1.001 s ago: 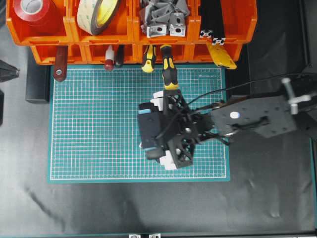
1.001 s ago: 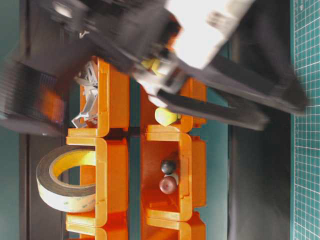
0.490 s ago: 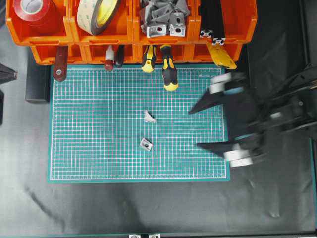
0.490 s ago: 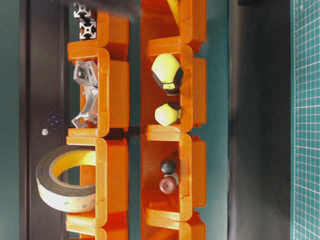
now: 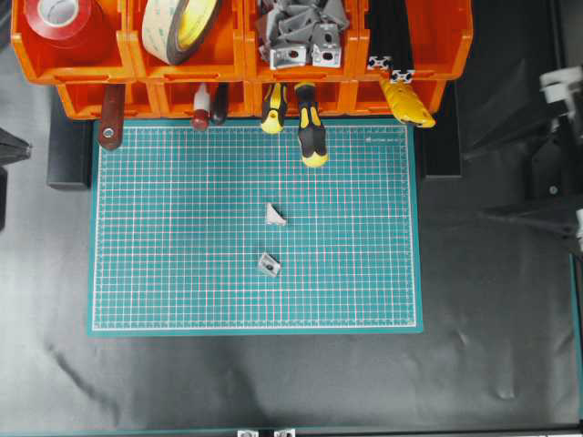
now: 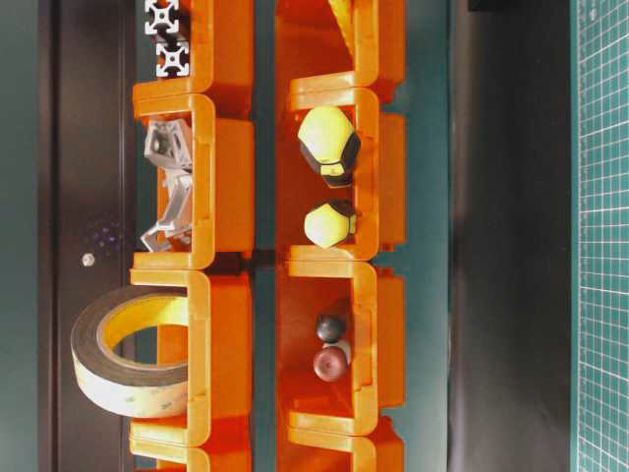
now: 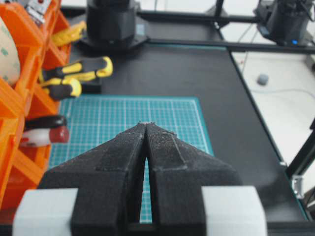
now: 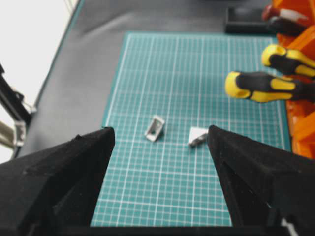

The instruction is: Pick corner brachets from container rack with right arm.

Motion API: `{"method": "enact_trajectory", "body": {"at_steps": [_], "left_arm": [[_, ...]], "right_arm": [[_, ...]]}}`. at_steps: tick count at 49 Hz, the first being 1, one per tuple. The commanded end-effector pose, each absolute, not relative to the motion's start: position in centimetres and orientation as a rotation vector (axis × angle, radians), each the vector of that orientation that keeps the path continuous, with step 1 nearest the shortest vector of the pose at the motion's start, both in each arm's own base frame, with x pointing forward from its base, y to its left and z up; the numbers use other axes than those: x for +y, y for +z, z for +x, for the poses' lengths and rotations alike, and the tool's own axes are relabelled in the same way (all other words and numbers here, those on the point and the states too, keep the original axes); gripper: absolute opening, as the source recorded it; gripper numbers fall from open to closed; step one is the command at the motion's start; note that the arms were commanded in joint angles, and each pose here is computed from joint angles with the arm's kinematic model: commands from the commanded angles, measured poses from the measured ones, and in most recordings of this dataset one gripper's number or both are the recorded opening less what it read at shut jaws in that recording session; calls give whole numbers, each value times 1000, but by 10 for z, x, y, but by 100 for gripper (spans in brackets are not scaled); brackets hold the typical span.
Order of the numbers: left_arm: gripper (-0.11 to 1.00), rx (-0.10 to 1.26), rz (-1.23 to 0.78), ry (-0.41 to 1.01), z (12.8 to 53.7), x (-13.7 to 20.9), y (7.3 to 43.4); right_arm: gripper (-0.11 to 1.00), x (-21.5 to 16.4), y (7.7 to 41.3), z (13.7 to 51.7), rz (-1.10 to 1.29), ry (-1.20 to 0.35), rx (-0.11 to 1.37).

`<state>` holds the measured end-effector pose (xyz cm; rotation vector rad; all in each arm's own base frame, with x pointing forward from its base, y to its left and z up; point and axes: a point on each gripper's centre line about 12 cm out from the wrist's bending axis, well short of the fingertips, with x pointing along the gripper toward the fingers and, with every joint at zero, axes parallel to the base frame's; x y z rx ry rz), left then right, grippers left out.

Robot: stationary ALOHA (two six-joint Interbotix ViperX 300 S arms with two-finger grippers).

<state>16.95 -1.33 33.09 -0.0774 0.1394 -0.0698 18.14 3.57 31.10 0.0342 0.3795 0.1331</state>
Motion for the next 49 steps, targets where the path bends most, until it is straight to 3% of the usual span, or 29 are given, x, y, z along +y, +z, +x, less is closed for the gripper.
{"method": "enact_trajectory", "body": {"at_steps": [1,49], "left_arm": [[0,127,-69,-71,170,-13,336],[0,135,-84,-70,169,-13,333]], "right_arm": [[74,33,319,178,41,130,337],[74,27,311,170,49,103,331]]}}
